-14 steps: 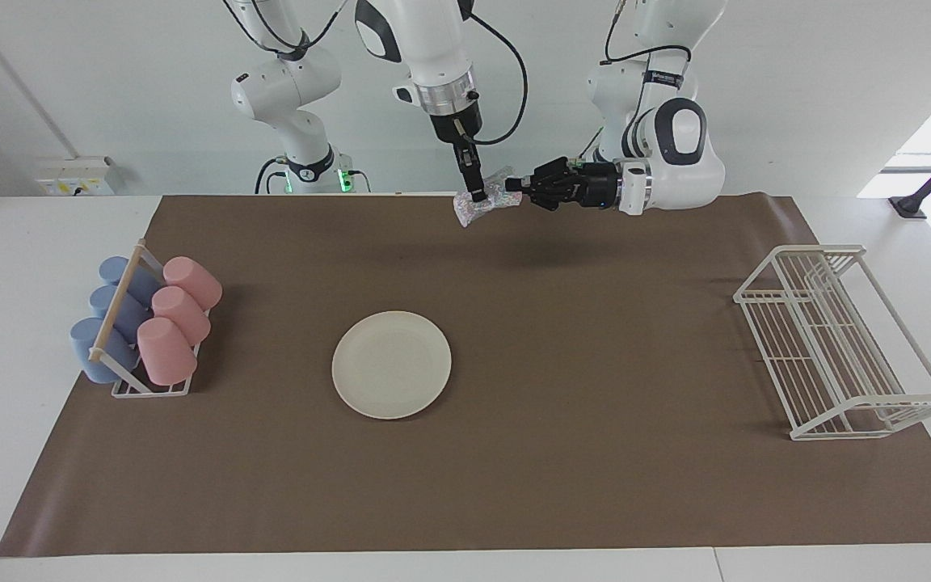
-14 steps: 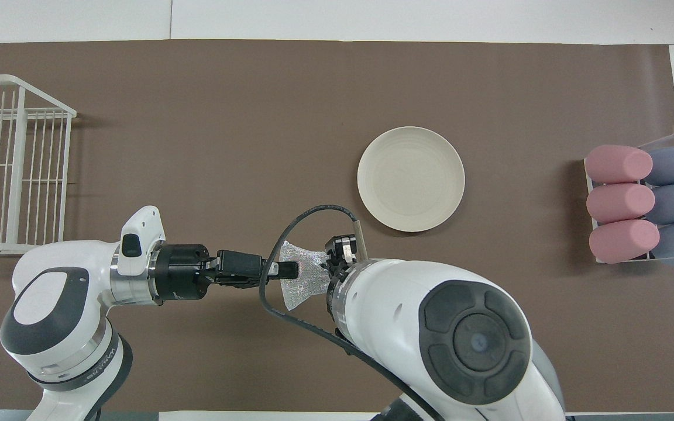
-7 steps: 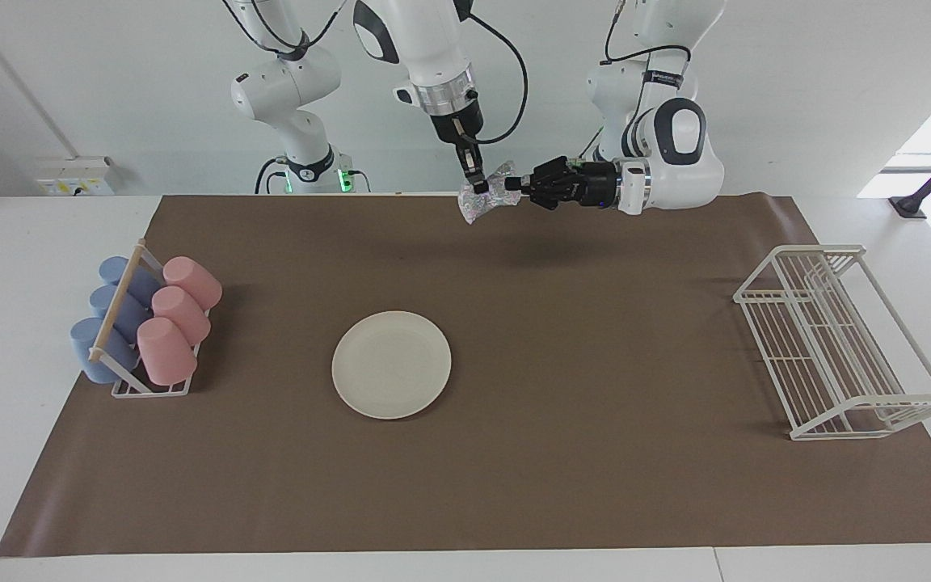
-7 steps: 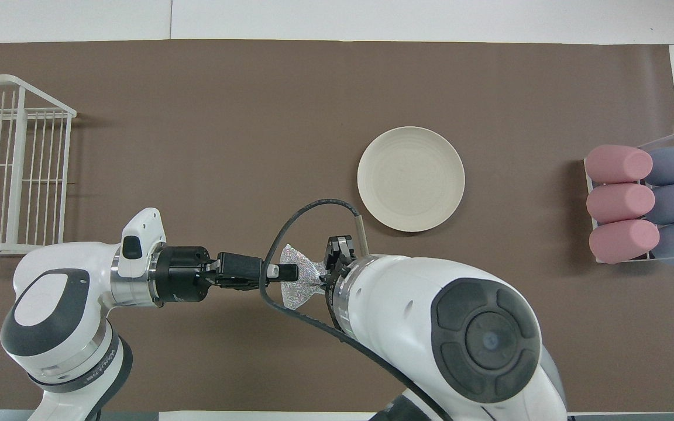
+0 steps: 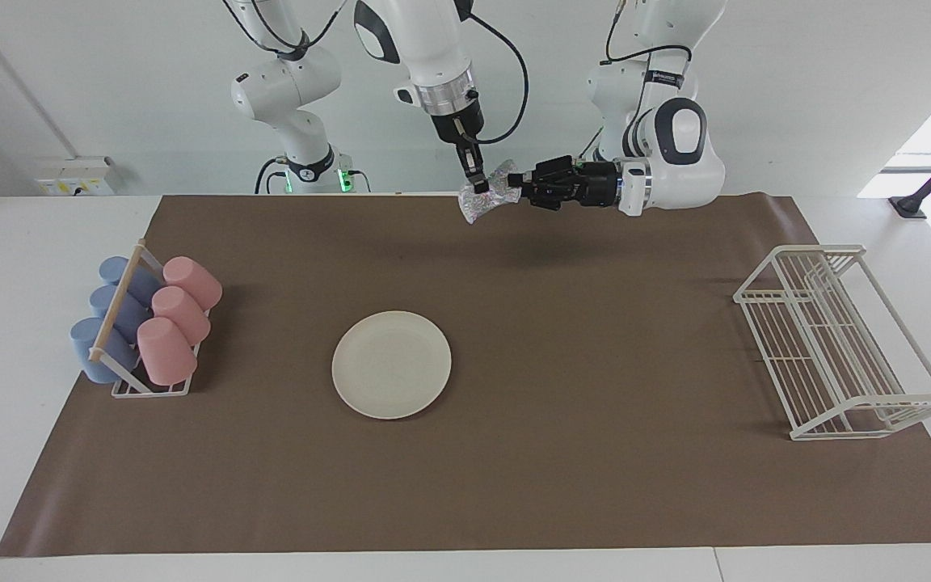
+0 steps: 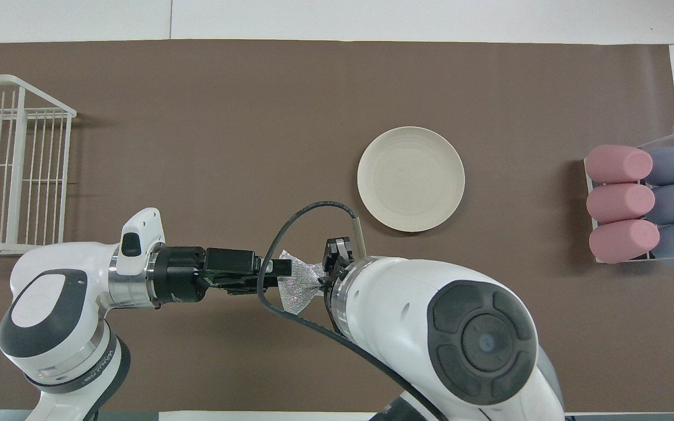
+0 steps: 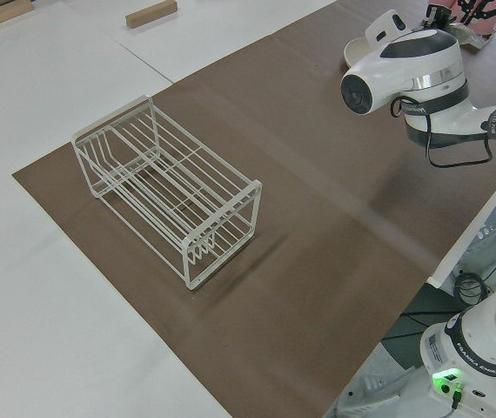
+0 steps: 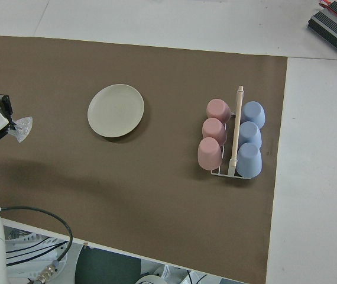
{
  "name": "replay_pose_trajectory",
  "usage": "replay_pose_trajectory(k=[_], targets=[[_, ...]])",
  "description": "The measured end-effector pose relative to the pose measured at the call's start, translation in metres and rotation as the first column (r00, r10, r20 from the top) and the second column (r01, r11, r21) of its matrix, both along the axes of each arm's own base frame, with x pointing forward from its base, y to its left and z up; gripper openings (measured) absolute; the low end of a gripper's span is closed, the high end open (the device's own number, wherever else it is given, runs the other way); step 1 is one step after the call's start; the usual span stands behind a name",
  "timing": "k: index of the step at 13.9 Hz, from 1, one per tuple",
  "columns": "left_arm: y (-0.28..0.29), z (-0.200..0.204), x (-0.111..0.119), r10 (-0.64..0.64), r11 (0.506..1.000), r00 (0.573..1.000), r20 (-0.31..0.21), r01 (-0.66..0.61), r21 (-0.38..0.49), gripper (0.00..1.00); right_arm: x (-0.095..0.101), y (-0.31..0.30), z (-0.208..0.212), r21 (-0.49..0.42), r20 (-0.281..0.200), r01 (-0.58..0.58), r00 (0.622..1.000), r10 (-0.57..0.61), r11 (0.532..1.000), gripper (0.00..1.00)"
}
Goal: Wipe plate with sponge
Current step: 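Grasp the sponge with the right gripper while the left gripper opens, then wipe the plate with the sponge in the right gripper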
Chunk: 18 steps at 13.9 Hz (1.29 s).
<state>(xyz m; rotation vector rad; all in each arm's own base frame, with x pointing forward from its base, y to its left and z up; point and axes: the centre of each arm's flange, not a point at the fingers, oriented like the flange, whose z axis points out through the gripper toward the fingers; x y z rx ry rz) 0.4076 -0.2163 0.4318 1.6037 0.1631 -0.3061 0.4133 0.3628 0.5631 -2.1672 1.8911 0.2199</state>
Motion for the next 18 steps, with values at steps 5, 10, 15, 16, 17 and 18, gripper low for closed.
replay_pose_trajectory(k=[5,10,15,16,17,18], targets=[[0.034,-0.005,0.008,-0.019,0.992,1.0,0.018,0.016,0.128,1.0,0.077,-0.074,-0.044,-0.034,0.096,-0.121,0.988,0.123,0.992,0.04],[0.085,0.01,0.028,-0.069,0.931,0.996,0.05,0.046,0.362,1.0,0.124,-0.096,-0.179,-0.073,0.172,-0.144,0.973,0.155,0.987,0.04],[0.132,0.011,0.037,-0.178,0.772,0.981,0.082,0.088,0.63,1.0,0.134,-0.121,-0.247,-0.117,0.141,-0.2,0.966,0.215,0.973,0.04],[0.14,0.009,0.038,-0.199,0.729,0.976,0.084,0.09,0.679,1.0,0.135,-0.122,-0.257,-0.12,0.131,-0.204,0.967,0.219,0.972,0.04],[0.149,0.01,0.04,-0.215,0.69,0.973,0.088,0.087,0.719,1.0,0.136,-0.123,-0.261,-0.123,0.132,-0.215,0.964,0.23,0.969,0.04],[0.156,0.012,0.042,-0.23,0.654,0.969,0.093,0.083,0.752,1.0,0.137,-0.126,-0.262,-0.128,0.136,-0.234,0.959,0.251,0.964,0.04]])
